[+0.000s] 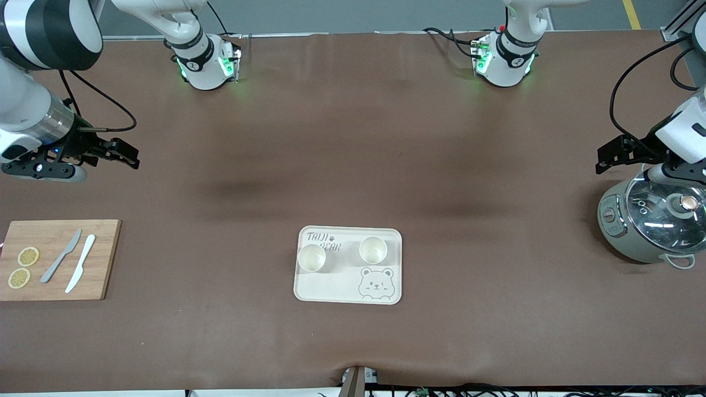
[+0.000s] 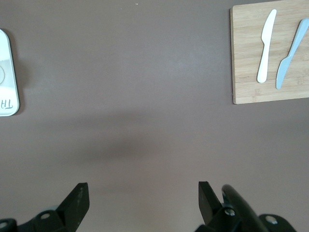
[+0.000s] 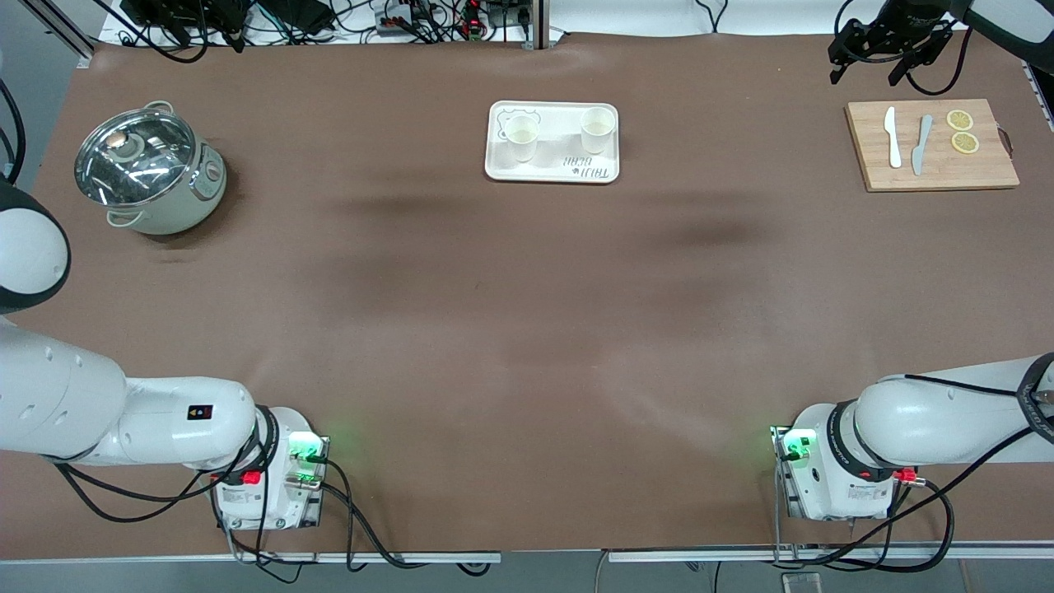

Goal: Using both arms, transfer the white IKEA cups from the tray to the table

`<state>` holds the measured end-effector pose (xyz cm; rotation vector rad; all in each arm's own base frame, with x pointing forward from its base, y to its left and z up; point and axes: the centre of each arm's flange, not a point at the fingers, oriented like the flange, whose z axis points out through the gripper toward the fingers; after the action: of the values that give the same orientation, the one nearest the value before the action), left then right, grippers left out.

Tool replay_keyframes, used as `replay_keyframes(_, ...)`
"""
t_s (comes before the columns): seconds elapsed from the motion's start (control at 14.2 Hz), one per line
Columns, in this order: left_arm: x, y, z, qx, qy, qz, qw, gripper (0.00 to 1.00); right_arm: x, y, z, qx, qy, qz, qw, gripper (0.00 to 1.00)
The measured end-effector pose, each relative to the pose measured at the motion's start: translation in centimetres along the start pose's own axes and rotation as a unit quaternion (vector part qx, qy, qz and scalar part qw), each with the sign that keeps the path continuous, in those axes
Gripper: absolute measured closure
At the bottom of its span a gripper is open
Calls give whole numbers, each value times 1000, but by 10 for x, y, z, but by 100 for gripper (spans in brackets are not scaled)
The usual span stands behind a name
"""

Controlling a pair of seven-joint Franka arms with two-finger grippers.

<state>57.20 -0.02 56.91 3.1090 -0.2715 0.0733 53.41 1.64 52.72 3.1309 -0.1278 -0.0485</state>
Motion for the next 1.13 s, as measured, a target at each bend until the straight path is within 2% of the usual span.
replay_keyframes(0.78, 3, 9, 0, 0, 5, -14, 1000, 0, -1, -2, -4, 0, 4, -2, 1000, 0)
replay_keyframes(1.13, 20, 48, 9, -2, 14, -31, 999, 0, -2, -4, -4, 0, 5, -4, 1000, 0)
